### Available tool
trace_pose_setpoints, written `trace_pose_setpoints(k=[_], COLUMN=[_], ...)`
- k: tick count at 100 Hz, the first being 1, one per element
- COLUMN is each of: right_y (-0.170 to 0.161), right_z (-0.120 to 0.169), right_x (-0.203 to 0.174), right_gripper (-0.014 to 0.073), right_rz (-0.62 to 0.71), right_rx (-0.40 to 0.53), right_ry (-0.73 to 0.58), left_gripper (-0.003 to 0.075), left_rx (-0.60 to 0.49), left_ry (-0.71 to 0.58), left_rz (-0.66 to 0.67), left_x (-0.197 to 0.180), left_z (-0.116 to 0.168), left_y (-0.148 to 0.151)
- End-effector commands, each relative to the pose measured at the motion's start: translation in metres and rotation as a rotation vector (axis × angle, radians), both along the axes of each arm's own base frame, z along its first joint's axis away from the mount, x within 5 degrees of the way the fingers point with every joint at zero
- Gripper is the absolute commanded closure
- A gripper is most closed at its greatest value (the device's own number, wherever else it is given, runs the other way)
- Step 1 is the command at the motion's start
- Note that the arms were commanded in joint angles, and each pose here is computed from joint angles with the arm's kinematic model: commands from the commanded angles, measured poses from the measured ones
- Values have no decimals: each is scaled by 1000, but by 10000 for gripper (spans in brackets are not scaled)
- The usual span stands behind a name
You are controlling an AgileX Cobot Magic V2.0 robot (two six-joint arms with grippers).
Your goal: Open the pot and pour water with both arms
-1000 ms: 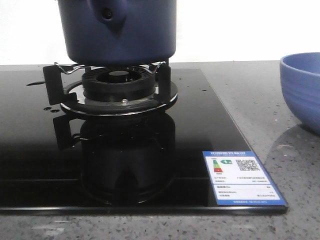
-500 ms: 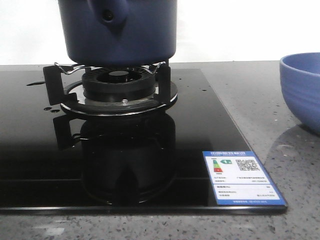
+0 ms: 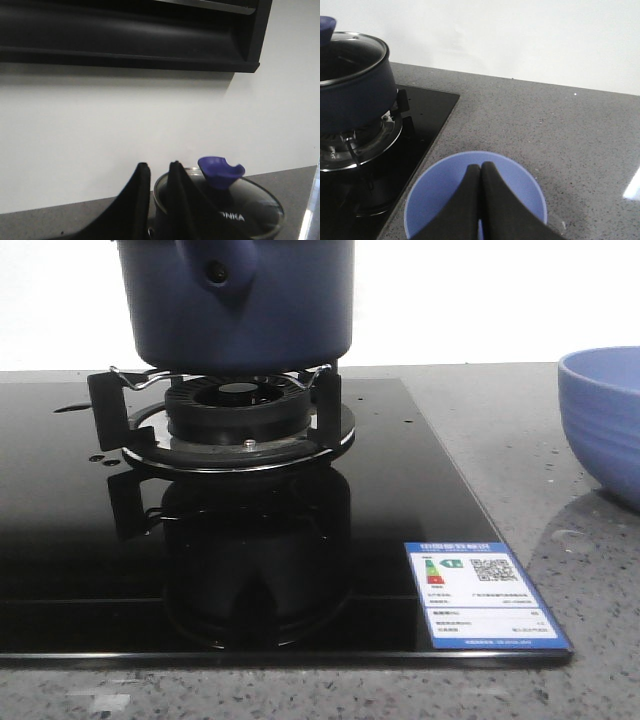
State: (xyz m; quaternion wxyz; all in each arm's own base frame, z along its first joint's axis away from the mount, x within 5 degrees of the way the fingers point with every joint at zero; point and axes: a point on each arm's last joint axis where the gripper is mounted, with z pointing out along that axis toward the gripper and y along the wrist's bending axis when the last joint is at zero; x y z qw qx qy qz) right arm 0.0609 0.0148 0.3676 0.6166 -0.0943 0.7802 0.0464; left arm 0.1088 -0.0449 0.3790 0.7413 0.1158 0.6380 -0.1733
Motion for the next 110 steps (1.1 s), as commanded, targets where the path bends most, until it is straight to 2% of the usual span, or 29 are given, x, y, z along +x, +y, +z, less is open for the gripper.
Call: trace_pose_setpoints(k=[1,19,36,105,110], right_y=[-3,-7,-8,-8,-8], right_z=[-10,-38,-42,-42,-42], right_x=[-12,-34,-41,-41,-41], right_gripper=[658,658,659,658,659], right_rz=[-15,-35,-36,-36,-36], right_rx=[19,44,48,48,48], right_ry=[-192,-352,-387,-387,-387], left_gripper=[741,741,741,741,741], left_rx=[-34,-42,-44,-40,-14], left_ry=[-22,-47,-53,-42,-50], left_rz=[-13,-14,-14,-14,-6], left_x=[-20,-44,-52,-51,-51], left_z=[-13,-46,-63,-68,-68], left_y=[6,14,17,17,17])
